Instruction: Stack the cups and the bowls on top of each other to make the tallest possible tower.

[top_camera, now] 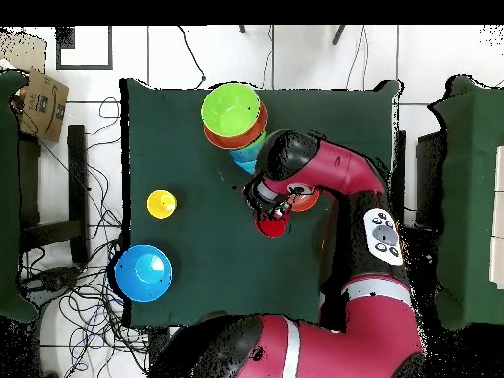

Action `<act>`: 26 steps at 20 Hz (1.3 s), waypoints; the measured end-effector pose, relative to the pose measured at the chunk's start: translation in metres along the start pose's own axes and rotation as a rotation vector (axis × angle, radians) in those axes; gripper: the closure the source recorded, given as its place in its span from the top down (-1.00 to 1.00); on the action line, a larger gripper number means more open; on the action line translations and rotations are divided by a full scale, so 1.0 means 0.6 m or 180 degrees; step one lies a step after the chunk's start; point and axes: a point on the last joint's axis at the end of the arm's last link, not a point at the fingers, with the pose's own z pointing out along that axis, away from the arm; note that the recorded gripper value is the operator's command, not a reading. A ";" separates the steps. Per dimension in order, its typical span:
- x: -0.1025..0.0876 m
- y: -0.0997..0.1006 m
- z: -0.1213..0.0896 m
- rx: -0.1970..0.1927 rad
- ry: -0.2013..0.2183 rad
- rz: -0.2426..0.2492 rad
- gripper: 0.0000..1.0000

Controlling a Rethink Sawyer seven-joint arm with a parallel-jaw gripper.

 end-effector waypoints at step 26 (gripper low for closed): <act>-0.019 -0.016 0.003 0.0060 -0.0076 -0.0031 -1.00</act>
